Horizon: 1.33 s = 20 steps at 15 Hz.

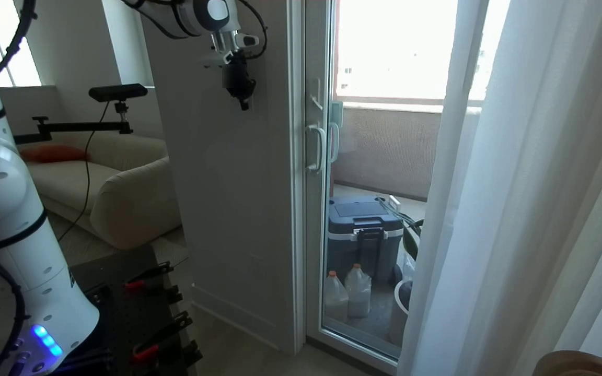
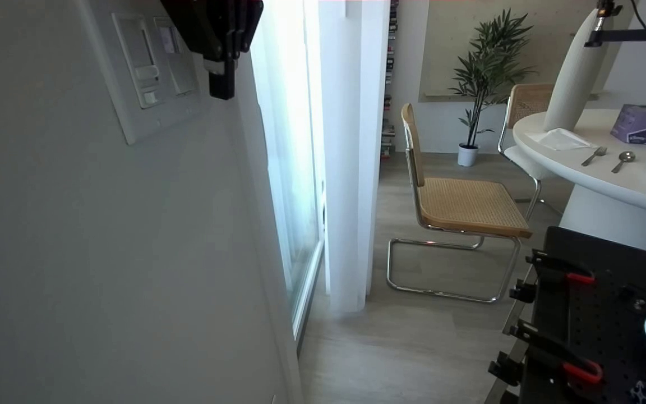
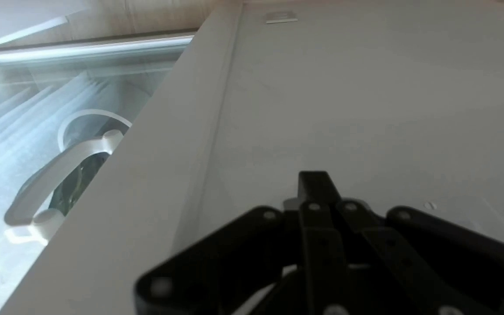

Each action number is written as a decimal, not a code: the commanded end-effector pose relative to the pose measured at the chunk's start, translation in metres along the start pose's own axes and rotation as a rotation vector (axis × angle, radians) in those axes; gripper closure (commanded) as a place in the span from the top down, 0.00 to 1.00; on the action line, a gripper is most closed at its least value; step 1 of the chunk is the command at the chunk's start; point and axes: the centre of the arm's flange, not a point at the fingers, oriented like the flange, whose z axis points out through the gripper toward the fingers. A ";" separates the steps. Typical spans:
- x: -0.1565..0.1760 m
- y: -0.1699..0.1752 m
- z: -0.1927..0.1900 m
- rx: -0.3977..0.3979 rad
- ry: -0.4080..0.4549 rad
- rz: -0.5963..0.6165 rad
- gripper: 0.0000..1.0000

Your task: Turn on the light

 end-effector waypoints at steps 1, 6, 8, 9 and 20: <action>0.022 0.006 -0.015 0.007 -0.013 0.000 0.00; 0.012 0.011 -0.025 0.023 -0.014 -0.010 0.00; 0.009 0.012 -0.025 0.037 -0.011 -0.020 0.00; 0.009 0.012 -0.023 0.050 -0.005 -0.025 0.00; -0.005 0.002 -0.003 0.104 0.187 -0.049 0.00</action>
